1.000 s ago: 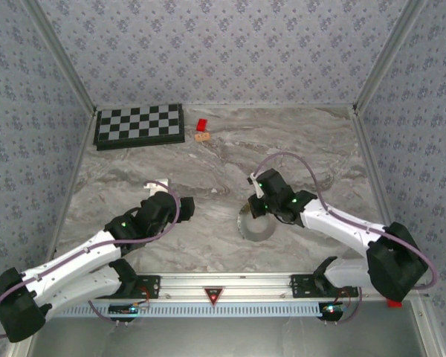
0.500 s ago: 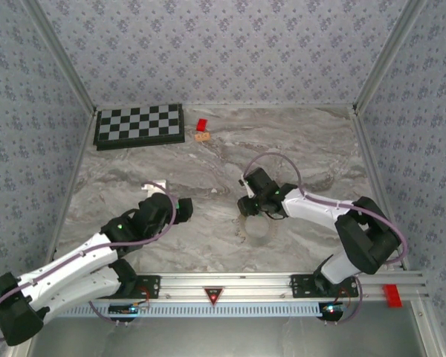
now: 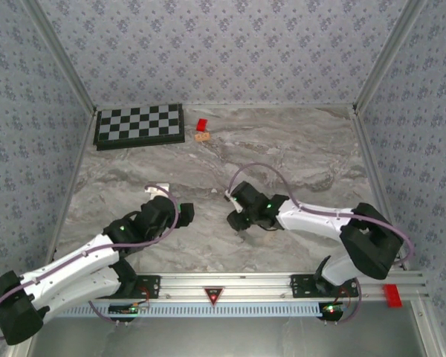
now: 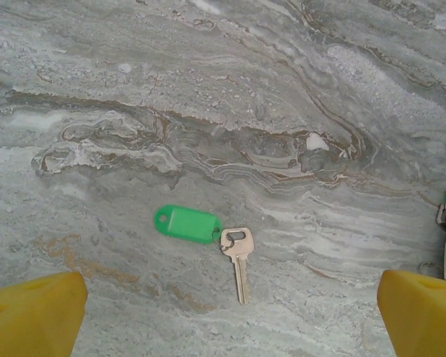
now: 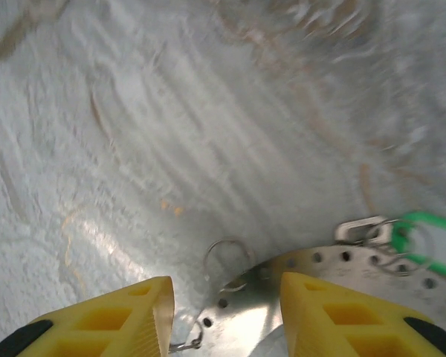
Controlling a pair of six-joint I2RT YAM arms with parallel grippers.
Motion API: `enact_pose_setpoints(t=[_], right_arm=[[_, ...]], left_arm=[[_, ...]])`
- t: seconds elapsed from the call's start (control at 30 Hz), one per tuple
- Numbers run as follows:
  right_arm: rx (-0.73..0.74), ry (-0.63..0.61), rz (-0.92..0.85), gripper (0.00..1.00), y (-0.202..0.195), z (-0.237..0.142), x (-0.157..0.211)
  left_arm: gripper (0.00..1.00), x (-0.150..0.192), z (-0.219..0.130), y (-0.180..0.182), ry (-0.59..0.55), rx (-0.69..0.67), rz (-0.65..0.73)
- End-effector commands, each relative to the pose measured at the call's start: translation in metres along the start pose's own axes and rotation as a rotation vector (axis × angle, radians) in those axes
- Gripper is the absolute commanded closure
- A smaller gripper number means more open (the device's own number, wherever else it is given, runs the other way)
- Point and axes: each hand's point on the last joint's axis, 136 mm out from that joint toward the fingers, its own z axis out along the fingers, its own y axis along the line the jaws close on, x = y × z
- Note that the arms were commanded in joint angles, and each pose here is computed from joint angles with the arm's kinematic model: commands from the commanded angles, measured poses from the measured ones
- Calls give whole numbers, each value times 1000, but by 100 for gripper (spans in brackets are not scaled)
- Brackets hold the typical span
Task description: Put the keys on the keyring
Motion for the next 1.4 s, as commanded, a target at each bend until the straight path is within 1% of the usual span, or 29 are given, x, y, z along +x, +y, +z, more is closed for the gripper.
enact_pose_setpoints(t=[0.0,0.3,0.43,0.6,0.8,1.03,1.1,1.17,1.33,1.37], right_arm=[[92,76,-63,57,-8,9,10],[199,129,-128,57,-10,25,11],[212,128,-133,67,-11,26,8],[224,115,-140,71,-11,25,1],[225,118,-154,70,-10,27,-5],[238,158,-161,71,-12,34,0],[242,157,-158,73,-13,33,1],[242,149,-155,84,-13,31,-1],[240,112,-140,99,-13,21,-8],[237,102,-136,100,-13,18,-10]], left_arm=[[0,-7,-7,-1,-32,11,5],[0,-7,-16,8,-52,7,-11],[0,-6,-17,10,-58,8,-15],[0,-5,-16,10,-57,6,-15],[1,-5,-16,11,-56,3,-13],[0,-5,-18,13,-58,0,-14],[0,-5,-19,14,-63,-2,-18],[1,-5,-20,15,-66,-4,-18],[0,-7,-21,15,-74,-1,-22],[0,-7,-21,15,-74,-1,-23]])
